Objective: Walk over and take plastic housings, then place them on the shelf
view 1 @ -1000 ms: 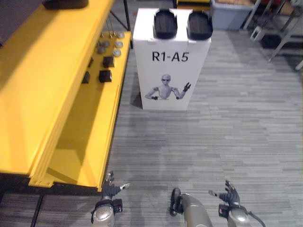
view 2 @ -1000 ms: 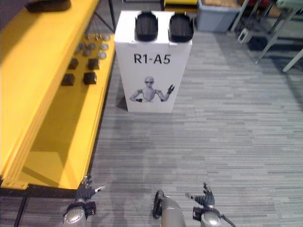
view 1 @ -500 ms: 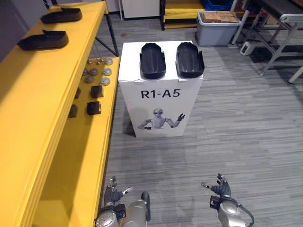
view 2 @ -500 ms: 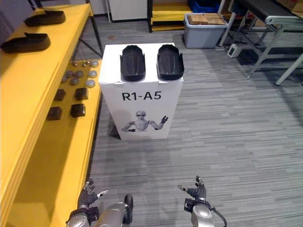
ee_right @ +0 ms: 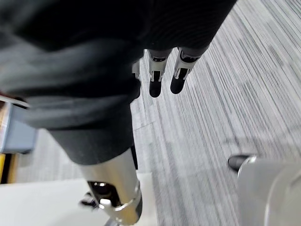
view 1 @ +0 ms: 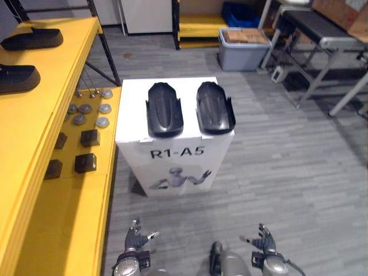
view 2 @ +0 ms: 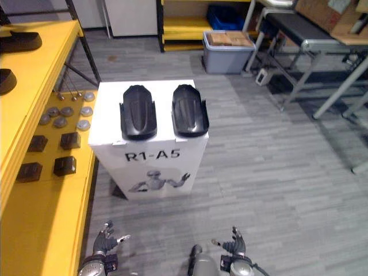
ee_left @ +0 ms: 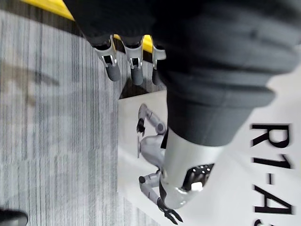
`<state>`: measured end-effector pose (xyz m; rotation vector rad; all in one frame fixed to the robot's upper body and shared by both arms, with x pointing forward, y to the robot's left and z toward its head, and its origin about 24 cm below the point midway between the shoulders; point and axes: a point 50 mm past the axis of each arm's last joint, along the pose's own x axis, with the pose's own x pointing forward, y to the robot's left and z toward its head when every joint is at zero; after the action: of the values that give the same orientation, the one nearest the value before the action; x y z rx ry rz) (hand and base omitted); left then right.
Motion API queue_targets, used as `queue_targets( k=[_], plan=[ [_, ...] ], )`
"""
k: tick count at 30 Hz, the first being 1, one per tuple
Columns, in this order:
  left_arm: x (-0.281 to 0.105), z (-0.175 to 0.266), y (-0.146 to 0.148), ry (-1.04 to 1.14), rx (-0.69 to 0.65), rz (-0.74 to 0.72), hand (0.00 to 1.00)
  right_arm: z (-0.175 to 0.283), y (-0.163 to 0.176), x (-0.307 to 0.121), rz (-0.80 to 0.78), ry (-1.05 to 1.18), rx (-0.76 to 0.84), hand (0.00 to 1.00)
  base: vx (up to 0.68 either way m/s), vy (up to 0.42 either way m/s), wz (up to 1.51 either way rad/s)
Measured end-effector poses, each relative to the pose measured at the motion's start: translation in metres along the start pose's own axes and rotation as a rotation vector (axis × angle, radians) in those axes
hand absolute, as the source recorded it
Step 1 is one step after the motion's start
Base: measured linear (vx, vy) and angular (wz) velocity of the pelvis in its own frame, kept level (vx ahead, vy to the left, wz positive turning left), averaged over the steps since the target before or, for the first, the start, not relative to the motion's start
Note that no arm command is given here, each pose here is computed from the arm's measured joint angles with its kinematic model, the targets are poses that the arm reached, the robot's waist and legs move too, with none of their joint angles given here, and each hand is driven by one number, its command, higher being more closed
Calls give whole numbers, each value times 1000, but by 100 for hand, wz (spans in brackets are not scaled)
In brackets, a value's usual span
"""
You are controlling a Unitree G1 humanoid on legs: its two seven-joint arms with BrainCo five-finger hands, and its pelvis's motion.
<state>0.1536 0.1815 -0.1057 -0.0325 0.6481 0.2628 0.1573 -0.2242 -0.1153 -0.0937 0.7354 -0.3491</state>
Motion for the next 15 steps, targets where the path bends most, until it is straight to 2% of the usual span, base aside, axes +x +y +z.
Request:
queue_targets(
  k=[3, 6, 10, 12, 15],
  plan=[
    [3, 8, -15, -21, -36, -27, 0, -8, -7, -6, -17, 8, 5, 0, 348, -248, 71],
    [3, 8, -18, -22, -50, -33, 0, -2, 0, -6, -9, -13, 37, 0, 185, -115, 35],
    [2, 5, -18, -7, -64, -28, 0, -2, -3, -5, -24, -12, 65, 0, 111, 112, -5],
    [3, 1, -12, 8, -47, -16, 0, -8, 2, -7, -21, 15, 84, 0, 128, 158, -7],
    [0, -6, -1, 30, -39, 14, 0, -9, -9, -8, -64, 15, 98, 0, 82, 116, -15]
  ],
)
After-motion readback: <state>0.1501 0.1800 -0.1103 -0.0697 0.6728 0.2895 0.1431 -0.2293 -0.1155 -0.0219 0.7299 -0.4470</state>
